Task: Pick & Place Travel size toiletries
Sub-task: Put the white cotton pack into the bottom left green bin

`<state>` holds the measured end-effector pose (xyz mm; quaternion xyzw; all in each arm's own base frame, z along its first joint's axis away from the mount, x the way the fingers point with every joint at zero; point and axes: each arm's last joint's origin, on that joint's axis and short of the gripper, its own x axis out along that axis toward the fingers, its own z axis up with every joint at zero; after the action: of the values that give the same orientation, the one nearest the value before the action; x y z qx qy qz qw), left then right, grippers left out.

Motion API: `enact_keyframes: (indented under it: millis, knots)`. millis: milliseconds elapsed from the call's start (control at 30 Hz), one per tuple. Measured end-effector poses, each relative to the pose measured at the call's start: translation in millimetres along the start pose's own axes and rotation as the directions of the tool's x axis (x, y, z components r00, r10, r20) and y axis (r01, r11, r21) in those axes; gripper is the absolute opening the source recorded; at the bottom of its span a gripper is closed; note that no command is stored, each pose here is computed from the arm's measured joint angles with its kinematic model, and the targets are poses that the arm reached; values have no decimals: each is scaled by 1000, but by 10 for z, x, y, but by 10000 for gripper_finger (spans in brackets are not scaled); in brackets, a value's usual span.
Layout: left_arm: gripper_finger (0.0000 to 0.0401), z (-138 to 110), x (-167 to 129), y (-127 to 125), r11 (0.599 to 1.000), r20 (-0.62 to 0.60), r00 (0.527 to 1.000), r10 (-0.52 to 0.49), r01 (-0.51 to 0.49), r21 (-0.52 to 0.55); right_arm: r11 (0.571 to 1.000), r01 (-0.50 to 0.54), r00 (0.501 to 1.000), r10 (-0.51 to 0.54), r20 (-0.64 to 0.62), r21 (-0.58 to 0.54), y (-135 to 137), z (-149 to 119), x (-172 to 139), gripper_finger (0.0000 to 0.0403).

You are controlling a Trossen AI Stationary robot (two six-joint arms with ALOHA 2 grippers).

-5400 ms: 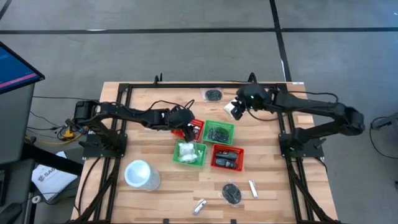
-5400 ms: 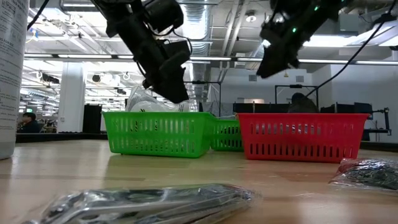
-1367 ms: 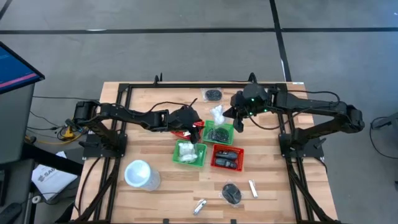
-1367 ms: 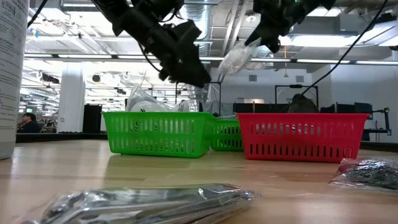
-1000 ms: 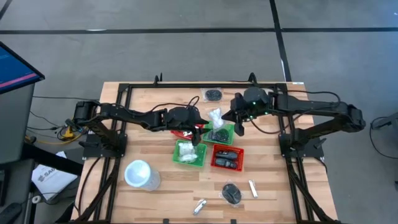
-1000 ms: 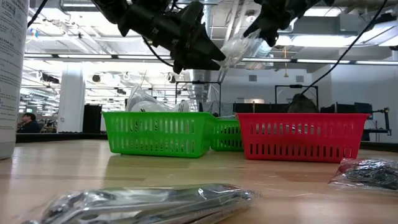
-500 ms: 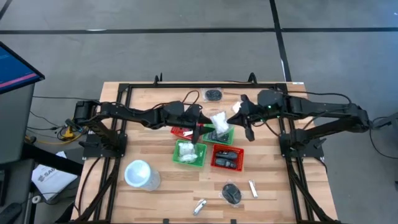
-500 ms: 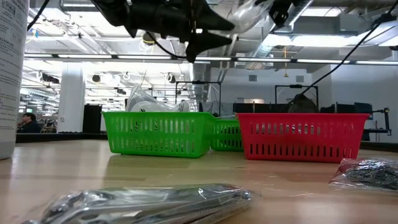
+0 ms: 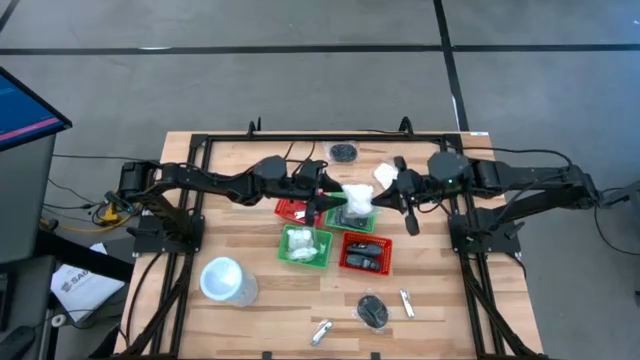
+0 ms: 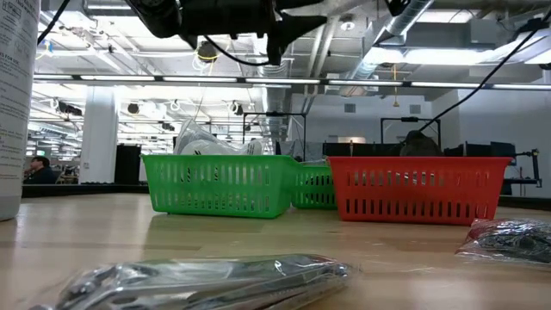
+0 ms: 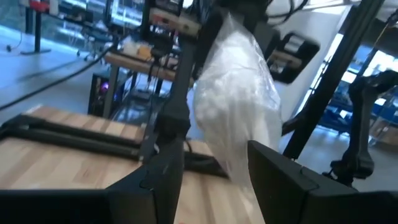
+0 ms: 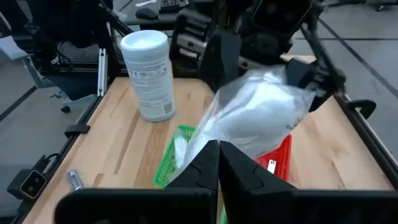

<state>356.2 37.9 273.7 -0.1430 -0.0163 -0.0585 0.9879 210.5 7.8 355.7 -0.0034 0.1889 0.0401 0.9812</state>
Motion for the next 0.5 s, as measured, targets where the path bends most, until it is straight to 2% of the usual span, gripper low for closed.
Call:
enact_keyframes:
  millis: [300, 500]
  knots:
    - [169, 35, -1, -47, 994, 15, 994, -109, 109, 14, 999, 51, 999, -51, -16, -1, -14, -15, -13, 0]
    - [159, 38, -2, -50, 993, 17, 993, -117, 117, 16, 999, 51, 999, -51, -19, -1, -13, -19, -23, 0]
